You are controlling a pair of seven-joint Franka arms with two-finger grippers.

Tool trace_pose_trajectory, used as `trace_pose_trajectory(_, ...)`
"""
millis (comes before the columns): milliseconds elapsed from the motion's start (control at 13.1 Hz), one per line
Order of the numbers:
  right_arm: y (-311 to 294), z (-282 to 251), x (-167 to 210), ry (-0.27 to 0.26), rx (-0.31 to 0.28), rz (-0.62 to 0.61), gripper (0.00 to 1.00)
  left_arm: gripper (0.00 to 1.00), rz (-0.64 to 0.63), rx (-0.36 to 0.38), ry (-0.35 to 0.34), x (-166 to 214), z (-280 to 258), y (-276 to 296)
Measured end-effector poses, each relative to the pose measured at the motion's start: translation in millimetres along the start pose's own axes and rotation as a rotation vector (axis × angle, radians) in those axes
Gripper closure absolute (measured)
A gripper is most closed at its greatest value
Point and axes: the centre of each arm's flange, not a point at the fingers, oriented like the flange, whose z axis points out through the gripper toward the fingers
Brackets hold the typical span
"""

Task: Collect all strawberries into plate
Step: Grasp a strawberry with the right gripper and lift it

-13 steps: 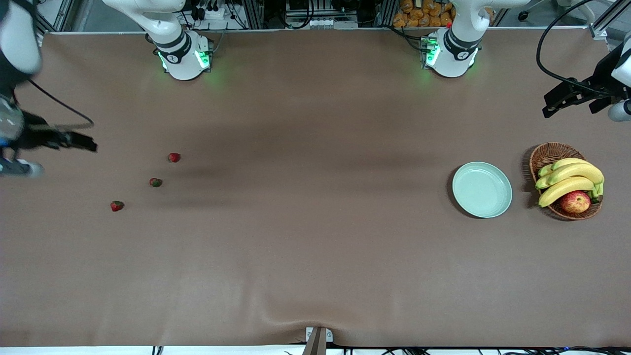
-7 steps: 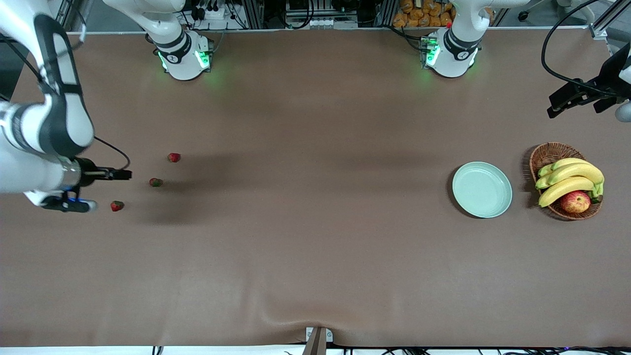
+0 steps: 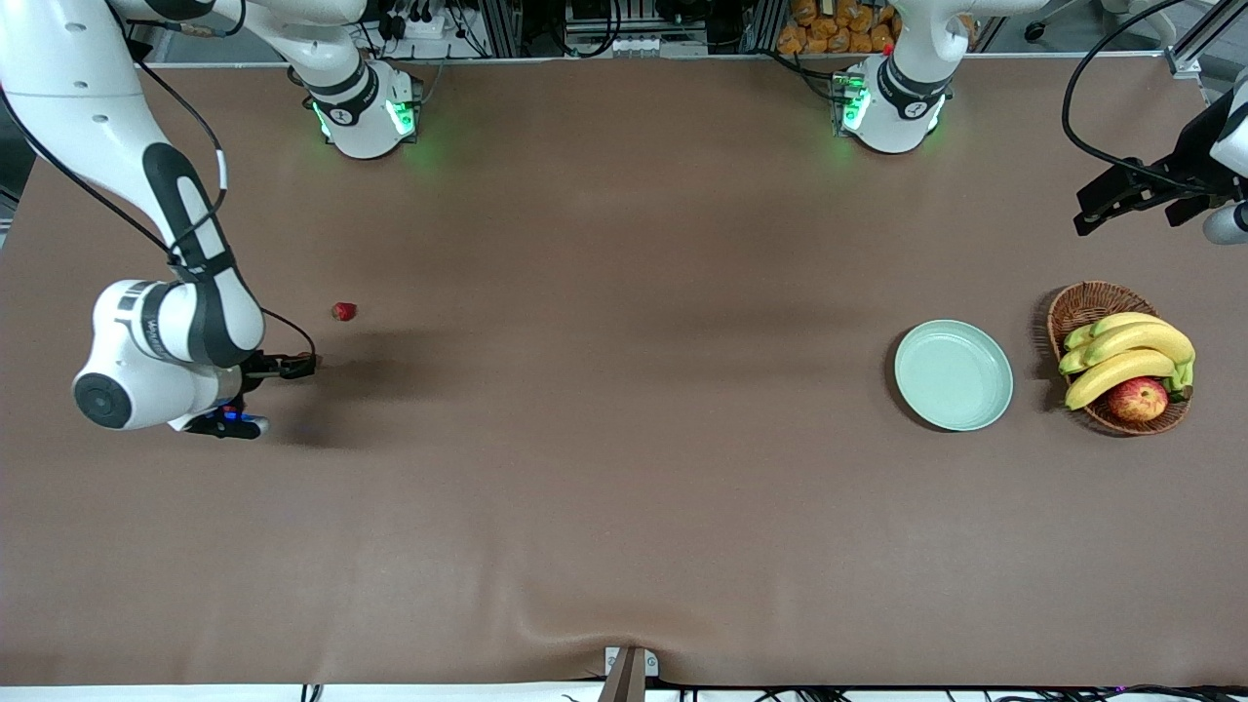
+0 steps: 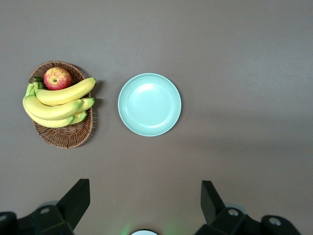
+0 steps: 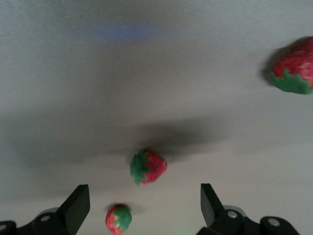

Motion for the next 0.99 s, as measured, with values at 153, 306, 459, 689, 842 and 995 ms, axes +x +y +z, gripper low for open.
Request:
trace_pose_trajectory(153,0.0,9.1,-0.4,-0.008,0.000,0.000,0.00,0.00,-0.002,-0.001,0.009,1.2,-0.7,-1.1)
trace_pose_trajectory(306,0.0,12.5,-0.6,-0.016,0.000,0.000,0.04,0.00,-0.002,-0.003,0.022,2.8,-1.5,-0.8)
trace_pose_trajectory(459,0.1,21.8,-2.8,-0.038,0.000,0.000,0.17,0.00,-0.001,-0.004,0.028,4.4,-0.8,-0.1)
trace_pose_trajectory(689,-0.5,33.7,-4.4,-0.060,0.000,-0.001,0.23,0.00,0.000,-0.004,0.030,6.5,2.0,1.1)
trace_pose_trajectory(842,-1.3,33.6,-4.2,-0.058,0.000,-0.002,0.26,0.00,0.001,-0.004,0.028,6.6,3.1,1.4)
trace_pose_trajectory(995,-4.1,33.3,-3.7,-0.054,-0.001,-0.007,0.32,0.00,0.007,-0.004,0.030,6.8,4.7,4.7)
